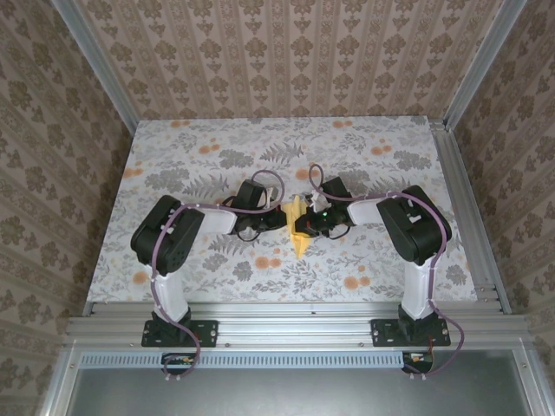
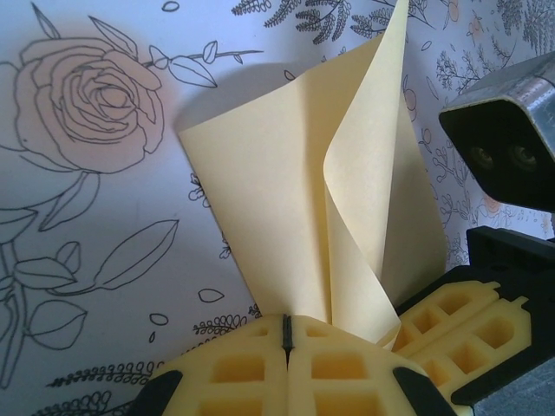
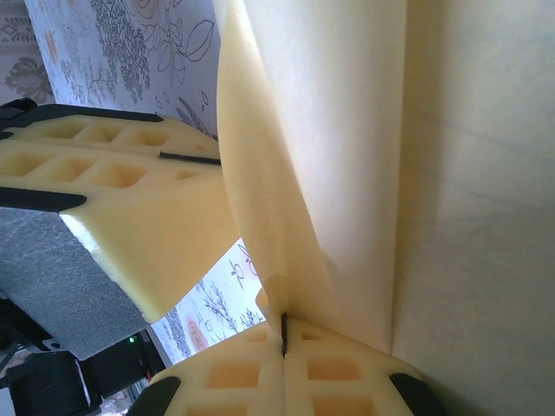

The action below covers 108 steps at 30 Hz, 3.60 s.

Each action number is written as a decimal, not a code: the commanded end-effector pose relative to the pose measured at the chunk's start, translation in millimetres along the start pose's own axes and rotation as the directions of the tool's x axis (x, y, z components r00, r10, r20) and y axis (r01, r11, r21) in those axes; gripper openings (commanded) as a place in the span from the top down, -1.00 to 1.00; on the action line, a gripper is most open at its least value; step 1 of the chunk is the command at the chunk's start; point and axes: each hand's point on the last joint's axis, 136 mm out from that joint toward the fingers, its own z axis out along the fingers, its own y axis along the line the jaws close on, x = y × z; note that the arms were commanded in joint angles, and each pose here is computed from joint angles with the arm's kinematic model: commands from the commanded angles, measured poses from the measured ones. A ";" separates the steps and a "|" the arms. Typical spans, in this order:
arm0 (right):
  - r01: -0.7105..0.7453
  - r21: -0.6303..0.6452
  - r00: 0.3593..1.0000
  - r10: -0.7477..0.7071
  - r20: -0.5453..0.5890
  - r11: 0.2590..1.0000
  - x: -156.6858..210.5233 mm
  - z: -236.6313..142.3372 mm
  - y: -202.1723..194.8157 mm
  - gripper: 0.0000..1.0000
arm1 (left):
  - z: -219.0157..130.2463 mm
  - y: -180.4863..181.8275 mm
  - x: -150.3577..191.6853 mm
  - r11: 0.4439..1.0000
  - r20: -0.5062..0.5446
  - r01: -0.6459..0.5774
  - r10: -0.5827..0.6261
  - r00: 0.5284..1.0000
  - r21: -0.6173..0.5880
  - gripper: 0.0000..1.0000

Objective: Fold a paper plane with a square sheet of paper (pick it up from the middle)
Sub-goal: Fourth fold the wing at the center of the table.

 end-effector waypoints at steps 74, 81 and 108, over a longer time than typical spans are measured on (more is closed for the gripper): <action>0.007 0.039 1.000 -0.008 0.012 0.999 6.6 2.9 -18.9 0.56 | -7.8 -27.8 -18.6 0.999 -0.069 -0.033 0.032 0.997 -0.008 0.86; 0.008 0.035 1.000 -0.009 0.021 0.999 5.2 0.1 -16.0 0.74 | -2.7 -20.1 -5.0 0.999 -0.103 -0.033 0.032 0.994 -0.007 0.90; 0.009 0.029 0.999 -0.010 0.043 1.000 0.8 -5.9 -12.9 0.84 | -28.6 -11.0 18.4 0.981 -0.112 0.018 -0.040 0.993 -0.192 0.30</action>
